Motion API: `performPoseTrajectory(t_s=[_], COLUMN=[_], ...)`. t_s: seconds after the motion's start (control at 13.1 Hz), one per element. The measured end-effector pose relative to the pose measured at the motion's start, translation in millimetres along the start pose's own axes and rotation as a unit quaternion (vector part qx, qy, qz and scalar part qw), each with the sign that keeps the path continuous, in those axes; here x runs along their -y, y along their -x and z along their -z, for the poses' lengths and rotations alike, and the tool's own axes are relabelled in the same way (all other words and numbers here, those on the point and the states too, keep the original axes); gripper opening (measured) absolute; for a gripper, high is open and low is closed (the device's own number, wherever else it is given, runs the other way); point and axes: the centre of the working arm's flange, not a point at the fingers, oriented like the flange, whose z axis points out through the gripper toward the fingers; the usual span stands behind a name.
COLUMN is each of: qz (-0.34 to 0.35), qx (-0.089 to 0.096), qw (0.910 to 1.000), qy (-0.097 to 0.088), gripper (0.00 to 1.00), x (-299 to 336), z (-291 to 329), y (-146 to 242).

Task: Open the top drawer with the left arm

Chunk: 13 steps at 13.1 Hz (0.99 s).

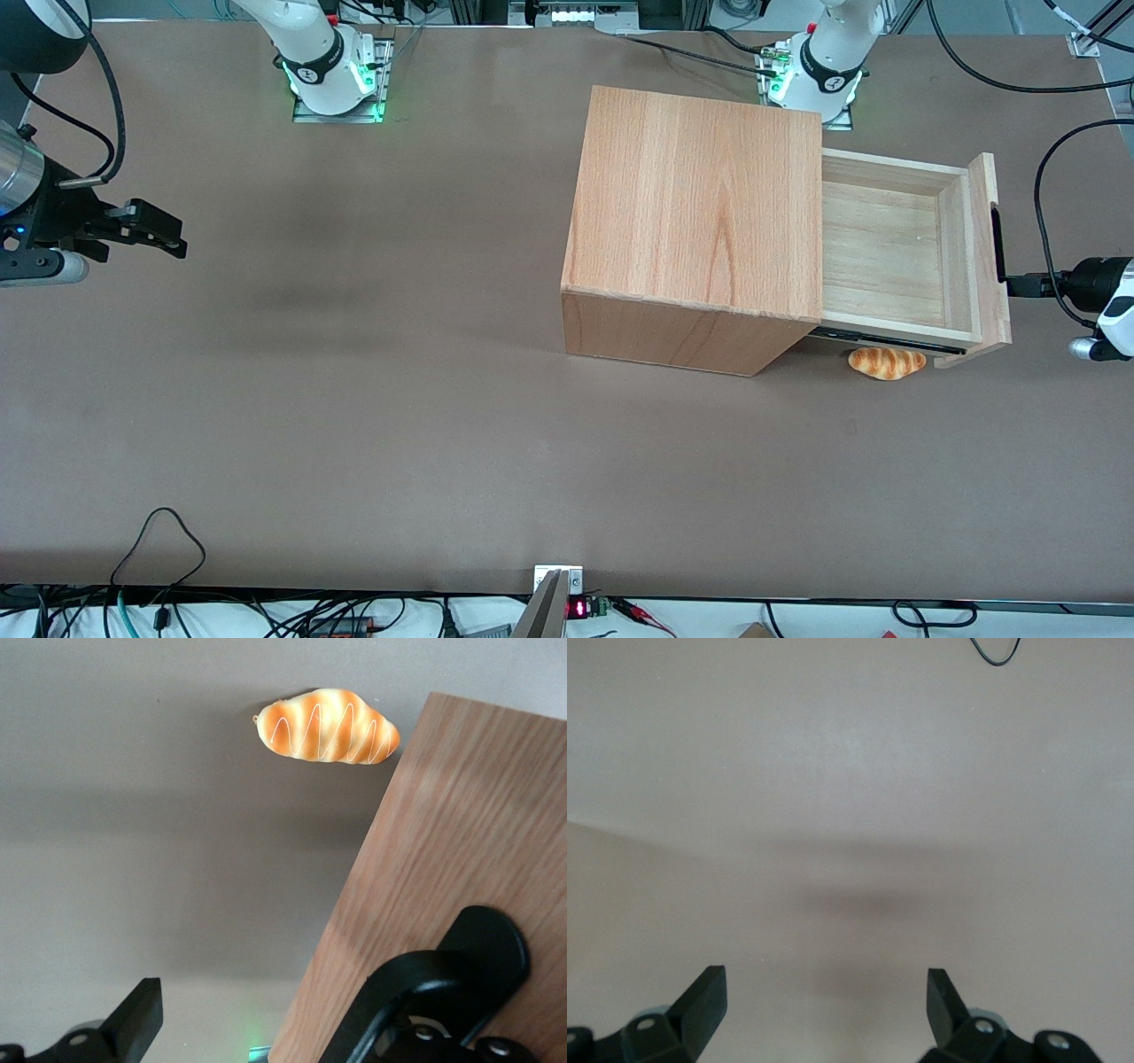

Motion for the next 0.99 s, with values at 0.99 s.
performPoseTrajectory(t_s=[0.99], qz=[-0.028], qx=[-0.004], qw=[0.9996], qy=[0.0], gripper=[1.0], x=[-4.7], z=[1.4], y=[-3.8])
